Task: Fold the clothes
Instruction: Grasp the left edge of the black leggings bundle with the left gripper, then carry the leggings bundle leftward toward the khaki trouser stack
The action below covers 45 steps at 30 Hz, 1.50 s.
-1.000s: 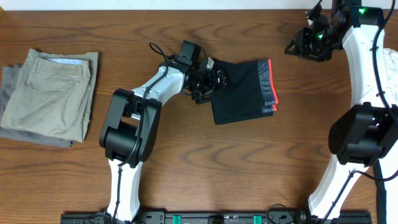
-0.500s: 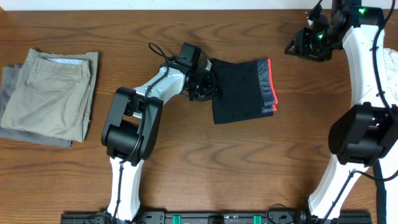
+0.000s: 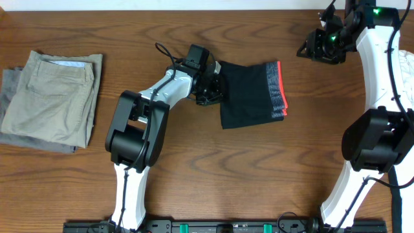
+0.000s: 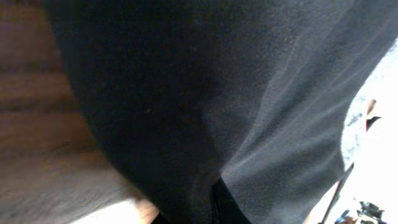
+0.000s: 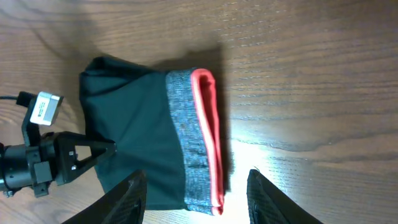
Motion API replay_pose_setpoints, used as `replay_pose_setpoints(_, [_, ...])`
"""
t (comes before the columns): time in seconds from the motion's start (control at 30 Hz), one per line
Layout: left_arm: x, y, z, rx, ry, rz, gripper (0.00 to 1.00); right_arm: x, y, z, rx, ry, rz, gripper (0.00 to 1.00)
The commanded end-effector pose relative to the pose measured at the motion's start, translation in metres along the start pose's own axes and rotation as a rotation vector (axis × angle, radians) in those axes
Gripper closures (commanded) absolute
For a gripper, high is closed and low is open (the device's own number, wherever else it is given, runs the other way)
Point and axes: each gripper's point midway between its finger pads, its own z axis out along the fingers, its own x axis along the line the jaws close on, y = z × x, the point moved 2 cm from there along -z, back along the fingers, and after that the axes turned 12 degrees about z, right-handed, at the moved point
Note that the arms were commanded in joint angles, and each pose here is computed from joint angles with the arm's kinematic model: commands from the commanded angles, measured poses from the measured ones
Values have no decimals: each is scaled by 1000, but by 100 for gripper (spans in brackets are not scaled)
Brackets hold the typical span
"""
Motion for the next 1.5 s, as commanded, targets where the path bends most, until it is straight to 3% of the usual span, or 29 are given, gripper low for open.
replay_pose_setpoints(0.0, [8, 9, -21, -34, 84, 76, 94, 0, -3, 5, 9, -22, -23, 50])
replay_pose_setpoints(0.33, [33, -16, -49, 82, 128, 67, 94, 0, -2, 5, 6, -20, -25, 49])
replay_pose_setpoints(0.6, [62, -32, -99, 142, 154, 32, 94, -1, -2, 5, 4, -27, -26, 49])
replay_pose_setpoints(1.1, [168, -65, -185, 255, 491, -29, 94, 0, 1, 5, -6, -25, -54, 48])
replay_pose_setpoints(1.47, [213, -81, -225, 344, 643, 53, 94, -7, -4, 4, 10, -63, -45, 48])
